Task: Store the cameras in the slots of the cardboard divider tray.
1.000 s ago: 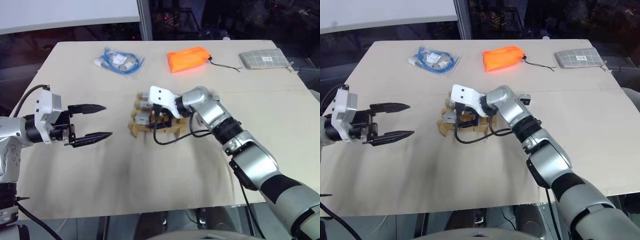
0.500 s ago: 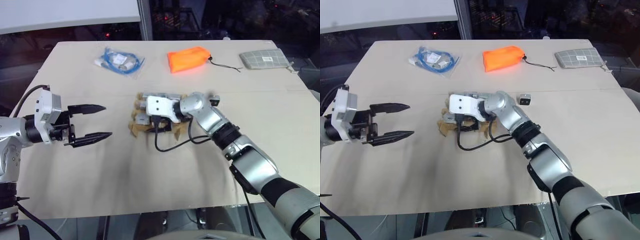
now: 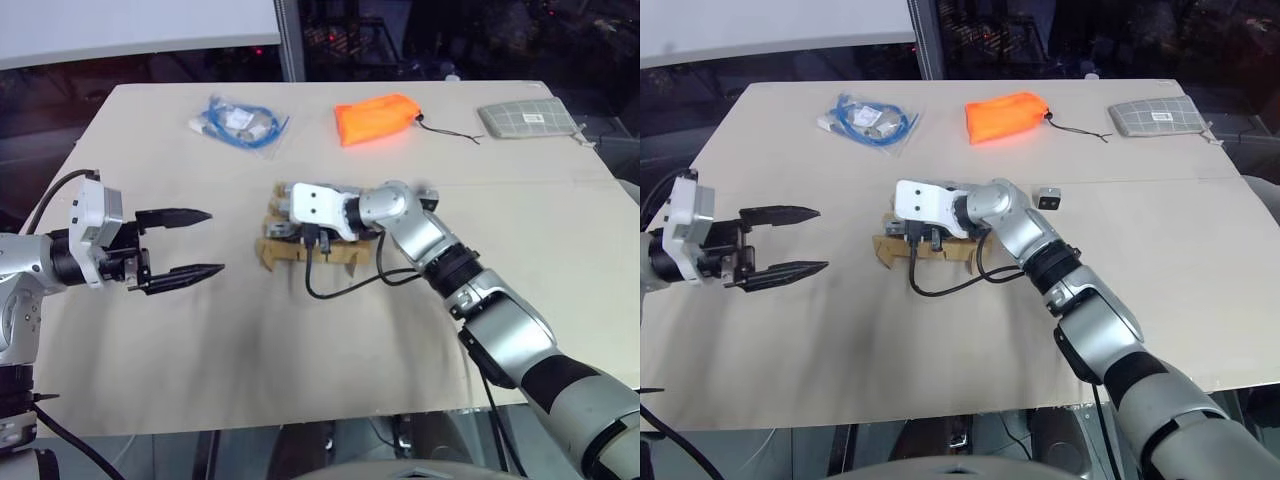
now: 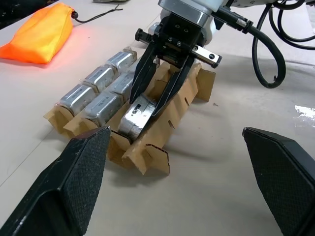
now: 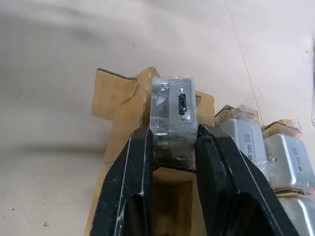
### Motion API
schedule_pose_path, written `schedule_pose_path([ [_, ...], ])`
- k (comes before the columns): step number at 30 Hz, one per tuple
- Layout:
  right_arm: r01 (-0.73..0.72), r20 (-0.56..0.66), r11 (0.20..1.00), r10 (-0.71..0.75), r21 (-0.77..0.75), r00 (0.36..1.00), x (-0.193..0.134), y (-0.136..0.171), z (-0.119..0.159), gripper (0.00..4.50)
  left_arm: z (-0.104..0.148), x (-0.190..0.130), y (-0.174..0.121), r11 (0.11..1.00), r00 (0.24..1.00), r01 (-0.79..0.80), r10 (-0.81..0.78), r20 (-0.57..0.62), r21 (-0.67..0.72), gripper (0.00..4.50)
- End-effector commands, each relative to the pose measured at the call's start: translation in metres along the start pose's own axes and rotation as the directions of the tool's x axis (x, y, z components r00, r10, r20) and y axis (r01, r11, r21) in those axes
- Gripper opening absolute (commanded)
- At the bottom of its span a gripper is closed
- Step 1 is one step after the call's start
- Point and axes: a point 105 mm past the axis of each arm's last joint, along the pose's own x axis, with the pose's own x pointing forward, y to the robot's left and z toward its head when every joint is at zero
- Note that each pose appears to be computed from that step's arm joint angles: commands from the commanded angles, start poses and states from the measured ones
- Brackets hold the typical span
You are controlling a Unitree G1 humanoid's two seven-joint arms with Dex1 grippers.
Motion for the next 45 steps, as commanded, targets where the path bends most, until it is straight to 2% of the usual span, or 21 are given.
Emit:
schedule_pose_path([
  [1, 0.022, 0.071, 0.995, -0.029, 0.098, 0.997, -0.005, -0.010, 0.017, 0.69, 0.010, -0.001, 0.002, 0.999, 1.000, -0.007, 0.006, 0.015, 0.040, 4.50],
  [6, -0.046, 0.112, 0.966, 0.018, 0.253, 0.993, -0.012, -0.011, 0.024, 0.69, 0.010, -0.001, 0.002, 0.999, 1.000, -0.009, 0.009, 0.015, 0.042, 4.50],
  [14, -0.061, 0.145, 0.942, 0.014, 0.330, 0.989, -0.016, -0.022, 0.035, 0.69, 0.009, -0.003, 0.002, 0.999, 1.000, -0.018, 0.018, 0.014, 0.039, 4.50],
  [19, -0.069, 0.109, 0.953, 0.039, 0.294, 0.993, -0.014, -0.023, 0.034, 0.69, 0.008, -0.004, 0.002, 0.999, 1.000, -0.026, 0.025, 0.014, 0.039, 4.50],
  [27, -0.083, -0.028, 0.961, 0.094, 0.263, 0.995, -0.005, -0.016, 0.007, 0.69, 0.009, -0.006, 0.001, 0.999, 0.999, -0.033, 0.033, 0.011, 0.043, 4.50],
  [34, -0.120, -0.054, 0.965, 0.136, 0.234, 0.989, -0.005, -0.013, 0.004, 0.69, 0.009, -0.007, -0.001, 0.998, 0.999, -0.041, 0.041, 0.010, 0.042, 4.50],
  [45, -0.093, -0.074, 0.974, 0.110, 0.206, 0.991, -0.014, -0.024, 0.009, 0.69, 0.008, -0.007, 0.000, 0.998, 0.999, -0.044, 0.044, 0.009, 0.043, 4.50],
])
